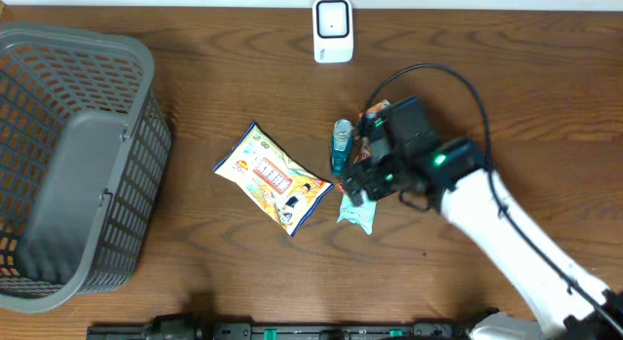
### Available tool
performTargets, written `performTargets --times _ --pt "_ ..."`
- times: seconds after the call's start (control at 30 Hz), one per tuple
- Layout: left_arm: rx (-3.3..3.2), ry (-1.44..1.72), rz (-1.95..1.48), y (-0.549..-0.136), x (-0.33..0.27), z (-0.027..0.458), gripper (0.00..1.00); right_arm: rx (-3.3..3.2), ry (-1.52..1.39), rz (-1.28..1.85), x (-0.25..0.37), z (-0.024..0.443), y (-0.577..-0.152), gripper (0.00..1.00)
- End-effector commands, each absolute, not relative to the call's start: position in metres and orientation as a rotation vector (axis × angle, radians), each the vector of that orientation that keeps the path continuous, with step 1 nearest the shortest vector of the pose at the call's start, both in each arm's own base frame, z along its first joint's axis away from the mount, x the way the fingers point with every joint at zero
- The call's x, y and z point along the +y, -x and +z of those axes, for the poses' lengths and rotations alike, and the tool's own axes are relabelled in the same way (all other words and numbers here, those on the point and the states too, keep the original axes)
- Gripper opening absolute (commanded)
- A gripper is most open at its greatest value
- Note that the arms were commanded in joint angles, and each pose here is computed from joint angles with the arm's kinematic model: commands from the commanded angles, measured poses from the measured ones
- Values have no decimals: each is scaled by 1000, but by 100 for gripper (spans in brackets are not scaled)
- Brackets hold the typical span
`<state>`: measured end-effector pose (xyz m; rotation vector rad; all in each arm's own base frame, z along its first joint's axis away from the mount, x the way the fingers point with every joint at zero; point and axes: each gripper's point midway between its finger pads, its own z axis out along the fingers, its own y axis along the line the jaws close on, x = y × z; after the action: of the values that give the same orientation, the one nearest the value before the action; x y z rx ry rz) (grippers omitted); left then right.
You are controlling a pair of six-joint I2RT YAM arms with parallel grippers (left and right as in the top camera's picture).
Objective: Scan the item barcode
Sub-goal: 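Carry the chocolate bar over the yellow pack toward the scanner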
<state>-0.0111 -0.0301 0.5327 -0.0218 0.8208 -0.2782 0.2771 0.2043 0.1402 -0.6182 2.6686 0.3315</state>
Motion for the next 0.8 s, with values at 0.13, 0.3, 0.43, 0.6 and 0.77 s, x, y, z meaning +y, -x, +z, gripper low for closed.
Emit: performTargets --times 0.13,0.3,0.43,0.6,0.77 --pt "809 20 -285 15 -31 532 100 2456 649 -51 234 149 -273 99" --pt "804 18 -285 16 -31 533 100 2453 766 -128 242 129 -272 99" --pt "801 17 -285 16 -31 533 100 2461 794 -297 235 103 -280 99" --pt "801 18 -285 16 -31 533 100 2362 790 -621 224 76 -298 99" --pt "801 18 -285 16 -31 533 100 2338 790 -725 220 57 -304 96"
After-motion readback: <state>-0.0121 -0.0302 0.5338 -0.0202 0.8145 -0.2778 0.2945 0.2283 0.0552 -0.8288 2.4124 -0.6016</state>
